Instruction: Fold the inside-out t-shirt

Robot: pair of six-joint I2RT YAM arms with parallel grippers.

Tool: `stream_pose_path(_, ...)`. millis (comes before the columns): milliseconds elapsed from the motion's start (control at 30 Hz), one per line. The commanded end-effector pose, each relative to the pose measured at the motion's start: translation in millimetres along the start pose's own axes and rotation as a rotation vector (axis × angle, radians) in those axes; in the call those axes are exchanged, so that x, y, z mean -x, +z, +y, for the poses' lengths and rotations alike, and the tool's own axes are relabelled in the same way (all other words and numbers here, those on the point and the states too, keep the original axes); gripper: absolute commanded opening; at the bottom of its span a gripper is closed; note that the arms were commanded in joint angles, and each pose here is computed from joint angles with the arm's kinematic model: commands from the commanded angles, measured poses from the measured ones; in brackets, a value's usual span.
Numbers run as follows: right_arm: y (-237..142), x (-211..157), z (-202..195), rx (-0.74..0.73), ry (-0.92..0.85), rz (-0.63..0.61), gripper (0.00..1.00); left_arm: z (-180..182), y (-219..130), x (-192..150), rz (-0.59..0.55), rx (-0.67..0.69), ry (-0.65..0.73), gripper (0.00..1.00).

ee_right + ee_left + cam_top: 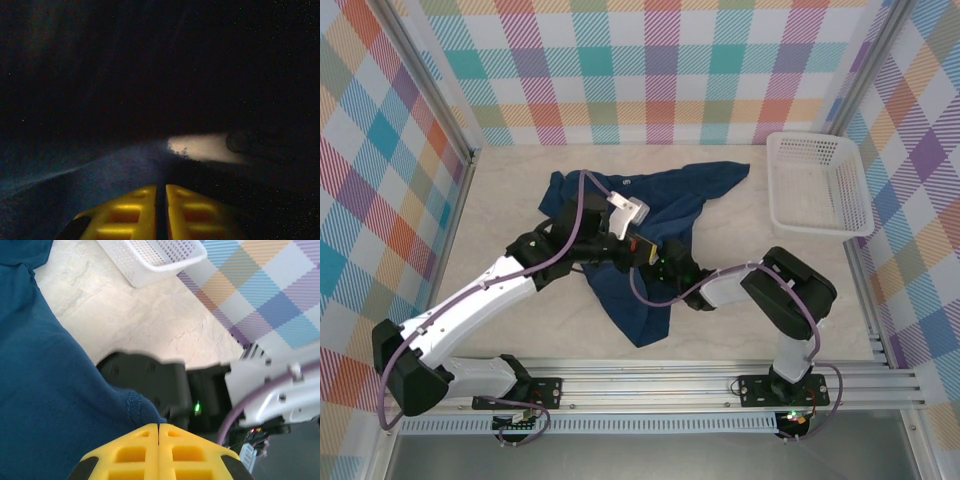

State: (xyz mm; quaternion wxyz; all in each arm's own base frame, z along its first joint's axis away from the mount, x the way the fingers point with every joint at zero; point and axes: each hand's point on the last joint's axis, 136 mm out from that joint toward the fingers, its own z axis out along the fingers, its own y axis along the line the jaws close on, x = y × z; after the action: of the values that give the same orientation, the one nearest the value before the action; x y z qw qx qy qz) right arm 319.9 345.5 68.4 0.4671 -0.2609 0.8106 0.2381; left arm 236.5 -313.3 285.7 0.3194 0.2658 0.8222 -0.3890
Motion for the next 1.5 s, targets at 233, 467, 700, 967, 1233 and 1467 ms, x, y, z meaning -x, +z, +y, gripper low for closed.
stream_pose_path(233,25,-8,-18,-0.166,0.026,0.067,0.20,-50,-11,55,-0.120,-0.168,-0.026,0.00)
stream_pose_path(467,26,3,-47,-0.246,0.143,0.092,0.27,-54,-34,47,-0.138,-0.161,-0.012,0.00)
stream_pose_path(700,10,14,-34,-0.112,0.106,0.049,0.36,-12,-52,50,-0.190,0.114,0.020,0.00)
stream_pose_path(967,-14,14,-39,-0.058,0.113,0.019,0.42,-2,-47,48,-0.175,0.161,0.033,0.00)
stream_pose_path(1233,14,19,-68,-0.216,0.165,0.075,0.44,-65,-65,66,-0.230,-0.143,0.054,0.00)
stream_pose_path(1467,33,24,-78,-0.260,0.173,0.112,0.49,-84,-74,84,-0.254,-0.199,0.075,0.00)
